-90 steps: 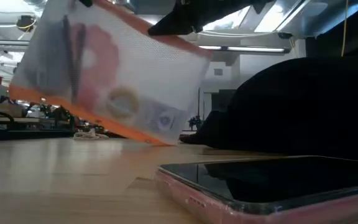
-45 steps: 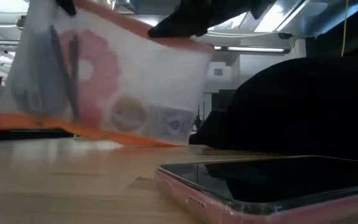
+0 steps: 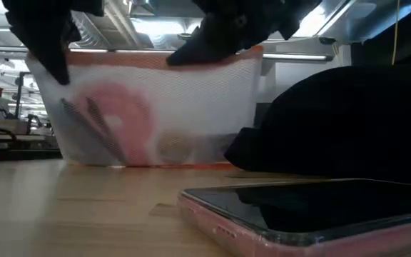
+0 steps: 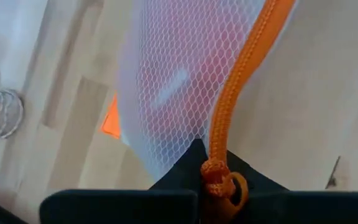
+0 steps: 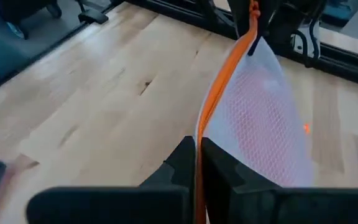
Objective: Unpack backpack
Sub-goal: Put the transparent white zip bag into the black backpack
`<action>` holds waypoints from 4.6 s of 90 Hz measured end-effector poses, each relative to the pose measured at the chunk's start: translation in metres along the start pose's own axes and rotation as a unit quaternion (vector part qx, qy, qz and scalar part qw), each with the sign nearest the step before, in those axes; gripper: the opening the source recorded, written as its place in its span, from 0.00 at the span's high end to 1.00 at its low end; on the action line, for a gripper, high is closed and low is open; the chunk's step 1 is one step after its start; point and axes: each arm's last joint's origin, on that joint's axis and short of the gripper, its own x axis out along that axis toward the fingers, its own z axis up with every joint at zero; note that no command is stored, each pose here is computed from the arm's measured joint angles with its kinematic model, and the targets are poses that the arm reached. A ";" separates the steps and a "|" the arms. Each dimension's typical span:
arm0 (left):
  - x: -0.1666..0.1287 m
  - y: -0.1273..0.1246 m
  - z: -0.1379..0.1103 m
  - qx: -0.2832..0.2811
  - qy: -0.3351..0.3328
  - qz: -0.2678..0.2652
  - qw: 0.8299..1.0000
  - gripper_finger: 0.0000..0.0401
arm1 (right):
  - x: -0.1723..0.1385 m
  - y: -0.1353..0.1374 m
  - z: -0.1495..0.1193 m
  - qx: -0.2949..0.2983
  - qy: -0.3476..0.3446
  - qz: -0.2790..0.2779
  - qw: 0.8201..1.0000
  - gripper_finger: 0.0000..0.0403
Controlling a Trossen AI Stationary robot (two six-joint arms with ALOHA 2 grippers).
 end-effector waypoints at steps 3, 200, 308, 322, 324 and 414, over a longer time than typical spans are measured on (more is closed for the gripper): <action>0.000 0.000 0.000 0.002 -0.001 -0.003 1.000 1.00 | 0.000 0.000 0.000 0.011 -0.001 0.002 1.000 1.00; -0.006 -0.014 0.003 0.036 -0.086 -0.002 0.996 1.00 | -0.202 0.027 -0.127 0.407 0.374 -0.298 0.778 0.48; -0.005 -0.013 0.004 0.038 -0.087 -0.001 0.995 1.00 | -0.165 0.018 -0.164 0.388 0.454 -0.308 0.741 0.98; -0.005 -0.013 0.004 0.039 -0.087 -0.001 0.995 1.00 | -0.169 0.013 -0.154 0.368 0.460 -0.336 0.735 0.99; -0.005 -0.013 0.004 0.039 -0.087 -0.001 0.995 1.00 | -0.169 0.011 -0.151 0.363 0.460 -0.343 0.734 1.00; -0.015 -0.008 -0.005 0.006 -0.095 0.020 0.995 1.00 | -0.182 0.010 -0.099 0.129 0.546 -0.146 0.815 0.50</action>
